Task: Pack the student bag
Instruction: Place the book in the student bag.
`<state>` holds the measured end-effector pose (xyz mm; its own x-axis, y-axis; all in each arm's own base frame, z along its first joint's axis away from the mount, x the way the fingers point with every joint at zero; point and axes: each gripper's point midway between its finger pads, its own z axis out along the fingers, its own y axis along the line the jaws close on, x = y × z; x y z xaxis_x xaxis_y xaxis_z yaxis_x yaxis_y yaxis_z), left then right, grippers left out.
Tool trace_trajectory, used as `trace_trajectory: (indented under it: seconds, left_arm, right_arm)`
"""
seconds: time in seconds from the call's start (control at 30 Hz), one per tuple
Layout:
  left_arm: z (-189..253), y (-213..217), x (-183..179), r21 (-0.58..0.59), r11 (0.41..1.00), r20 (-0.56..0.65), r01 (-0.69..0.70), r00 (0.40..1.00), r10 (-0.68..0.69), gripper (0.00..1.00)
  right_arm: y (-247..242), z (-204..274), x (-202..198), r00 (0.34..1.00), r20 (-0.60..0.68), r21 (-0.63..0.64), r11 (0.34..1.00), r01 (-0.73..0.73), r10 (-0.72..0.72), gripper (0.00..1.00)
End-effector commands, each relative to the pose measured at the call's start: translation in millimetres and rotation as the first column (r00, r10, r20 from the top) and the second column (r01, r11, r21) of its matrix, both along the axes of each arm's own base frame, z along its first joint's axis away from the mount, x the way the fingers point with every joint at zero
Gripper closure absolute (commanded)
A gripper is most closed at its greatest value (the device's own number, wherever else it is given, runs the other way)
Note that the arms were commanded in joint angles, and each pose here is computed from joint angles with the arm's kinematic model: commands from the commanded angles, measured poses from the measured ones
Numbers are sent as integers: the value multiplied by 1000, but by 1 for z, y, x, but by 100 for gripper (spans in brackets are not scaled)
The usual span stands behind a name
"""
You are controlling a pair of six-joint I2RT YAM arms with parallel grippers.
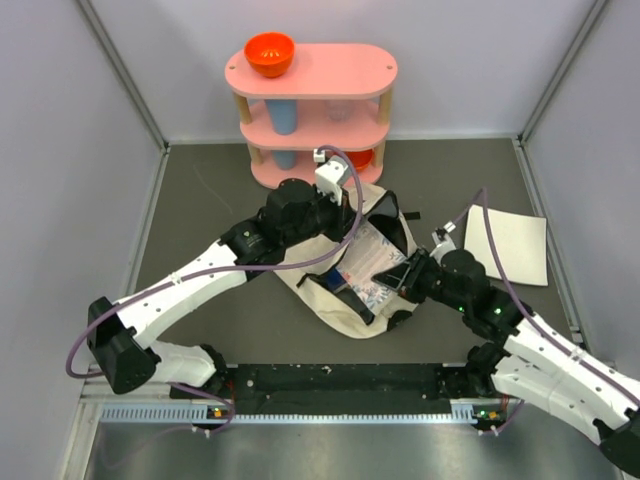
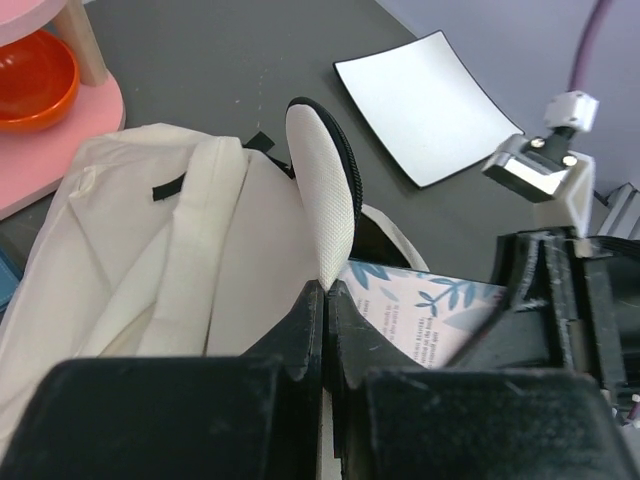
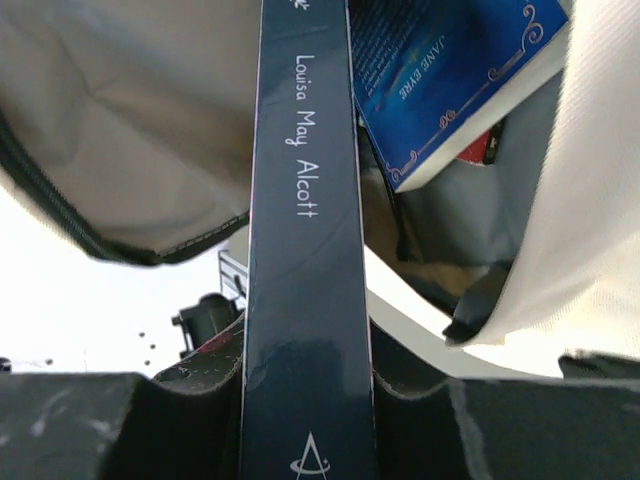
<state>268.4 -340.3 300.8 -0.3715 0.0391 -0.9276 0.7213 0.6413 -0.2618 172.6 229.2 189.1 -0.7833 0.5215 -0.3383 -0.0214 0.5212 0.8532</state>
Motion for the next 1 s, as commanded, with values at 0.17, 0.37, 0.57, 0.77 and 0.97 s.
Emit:
trace_trajectory:
  seconds: [0.17,0.37,0.57,0.77,0.97]
  left_arm:
    - [82,6,-15,-199,979,181,50,983,-13,100]
    - [96,13,-19,-227,972,232,57,973,-3,100]
    - [107,10,-31,-246,960,270,131,961,-62,100]
    - [101,9,-33,-219,965,264,145,961,-84,100]
    - [94,17,-32,-219,971,228,100,972,-48,100]
  right_arm:
    - [30,46,41,997,63,247,969,24,-40,100]
    - [27,15,35,999,-31,131,991,22,-19,100]
    - [33,5,57,997,-17,140,987,75,-74,100]
    - [62,3,88,998,-4,182,981,69,-69,100]
    - [73,-4,129,984,48,217,963,157,-172,100]
